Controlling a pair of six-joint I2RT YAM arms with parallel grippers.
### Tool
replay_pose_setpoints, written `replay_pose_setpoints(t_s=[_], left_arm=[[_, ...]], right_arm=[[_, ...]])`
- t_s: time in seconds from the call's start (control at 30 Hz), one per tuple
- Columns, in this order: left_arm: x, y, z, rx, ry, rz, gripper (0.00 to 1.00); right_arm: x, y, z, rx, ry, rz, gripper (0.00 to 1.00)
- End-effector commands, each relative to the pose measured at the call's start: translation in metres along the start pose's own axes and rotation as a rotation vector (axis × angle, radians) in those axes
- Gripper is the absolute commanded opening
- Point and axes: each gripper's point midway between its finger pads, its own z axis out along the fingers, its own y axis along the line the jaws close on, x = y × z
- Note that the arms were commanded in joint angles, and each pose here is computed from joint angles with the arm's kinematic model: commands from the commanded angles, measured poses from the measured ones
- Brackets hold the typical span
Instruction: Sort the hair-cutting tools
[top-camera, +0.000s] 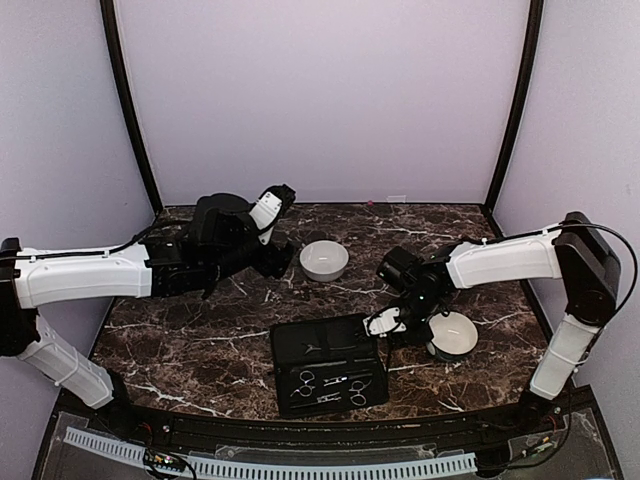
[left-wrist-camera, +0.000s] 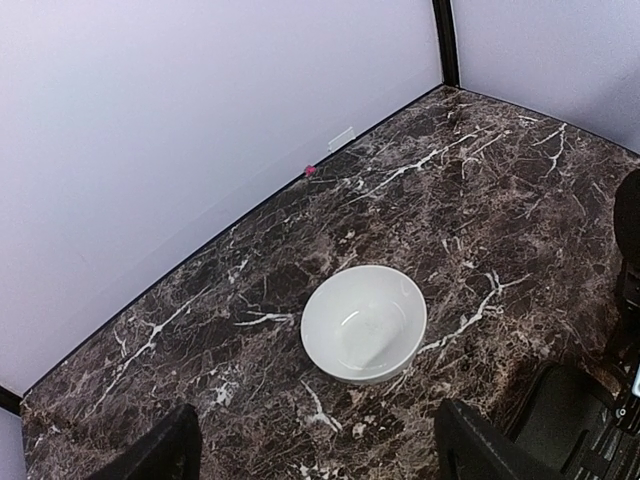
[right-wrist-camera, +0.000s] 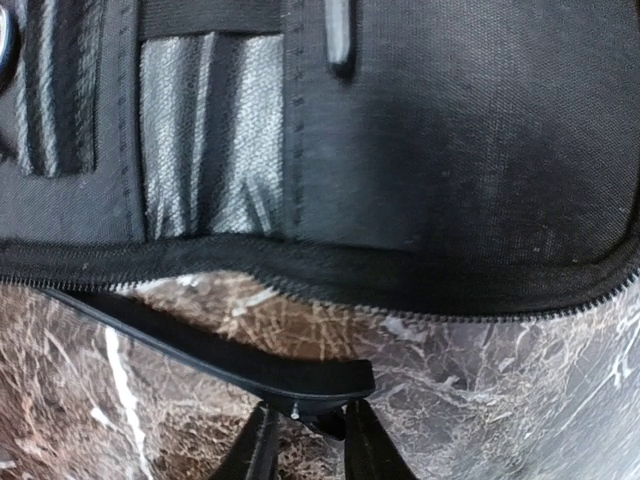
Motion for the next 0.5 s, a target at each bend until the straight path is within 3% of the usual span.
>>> replay_pose_setpoints(t_s=[0.0, 0.47], left_arm=[[-0.011, -0.001, -0.001, 0.018, -0.012, -0.01, 0.82], [-0.013, 0.002, -0.003, 0.007, -0.016, 0.007, 0.82]], right_arm=[[-0.001, 0.005, -0.001, -0.031, 0.016, -0.012, 0.18], [0.012, -0.002, -0.028, 0.018, 0.101, -0.074, 0.02]])
